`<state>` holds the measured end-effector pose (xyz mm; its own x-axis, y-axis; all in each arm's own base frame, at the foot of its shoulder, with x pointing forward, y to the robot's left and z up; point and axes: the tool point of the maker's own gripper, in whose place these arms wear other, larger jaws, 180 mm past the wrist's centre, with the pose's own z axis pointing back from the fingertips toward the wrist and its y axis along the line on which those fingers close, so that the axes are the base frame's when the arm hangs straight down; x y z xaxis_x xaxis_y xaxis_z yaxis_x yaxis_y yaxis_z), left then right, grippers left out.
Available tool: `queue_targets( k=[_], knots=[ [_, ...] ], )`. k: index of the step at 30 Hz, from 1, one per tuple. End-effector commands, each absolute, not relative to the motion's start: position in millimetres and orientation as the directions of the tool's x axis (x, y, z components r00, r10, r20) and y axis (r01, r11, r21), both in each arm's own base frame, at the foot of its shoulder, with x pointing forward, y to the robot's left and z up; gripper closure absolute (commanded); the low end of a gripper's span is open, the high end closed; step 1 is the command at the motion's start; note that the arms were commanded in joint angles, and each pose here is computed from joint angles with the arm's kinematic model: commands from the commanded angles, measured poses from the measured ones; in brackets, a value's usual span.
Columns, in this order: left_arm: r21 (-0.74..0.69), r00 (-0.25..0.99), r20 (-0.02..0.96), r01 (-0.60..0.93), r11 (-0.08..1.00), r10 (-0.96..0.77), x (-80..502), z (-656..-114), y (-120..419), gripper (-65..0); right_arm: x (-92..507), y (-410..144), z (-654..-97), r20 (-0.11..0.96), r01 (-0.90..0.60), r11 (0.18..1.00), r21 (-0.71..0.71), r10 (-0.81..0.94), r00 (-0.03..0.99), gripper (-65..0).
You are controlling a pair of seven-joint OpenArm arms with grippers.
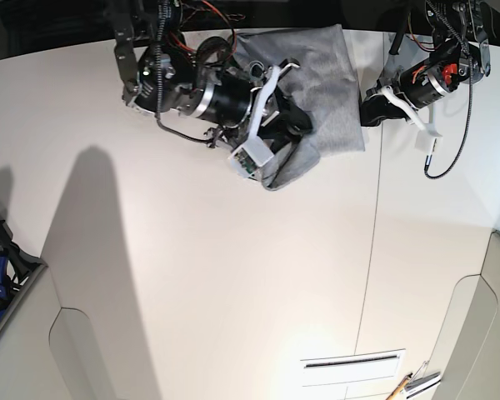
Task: Fold the T-shirt properly
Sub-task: 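Grasp the folded shirt edge with the right gripper and lift it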
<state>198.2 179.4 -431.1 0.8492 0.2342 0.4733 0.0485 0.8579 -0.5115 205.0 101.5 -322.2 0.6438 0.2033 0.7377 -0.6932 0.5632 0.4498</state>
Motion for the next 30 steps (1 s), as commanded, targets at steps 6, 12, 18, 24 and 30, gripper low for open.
queue_targets(
  k=[6, 12, 18, 24, 30],
  knots=[
    [-0.484, 0.873, 0.445, 0.044, 0.874, 0.202, 190, -437, 184, 0.0, 204, 131, -321, 0.758, -0.754, 0.509, 0.415, 0.265, 0.596, 0.0],
    [-0.484, 0.872, 0.445, 0.044, 0.874, 0.202, 190, -436, 184, 0.0, 196, 150, -316, 0.768, -0.788, 0.456, 0.414, 0.290, 0.571, 0.0],
    [-0.483, 0.873, 0.445, 0.044, 0.874, 0.202, 190, -437, 184, 0.0, 193, 162, -301, 0.776, -0.786, 0.410, 0.463, 0.240, 0.583, -20.2],
    [-0.483, 0.872, 0.445, 0.044, 0.875, 0.202, 190, -436, 184, 0.0, 185, 171, -285, 0.765, -0.766, 0.334, 0.549, 0.170, 0.622, -25.1],
    [-0.480, 0.870, 0.453, 0.054, 0.876, 0.195, 193, -435, 185, 0.0, 179, 177, -263, 0.802, -0.806, 0.225, 0.547, 0.135, 0.582, -25.1]
  ],
)
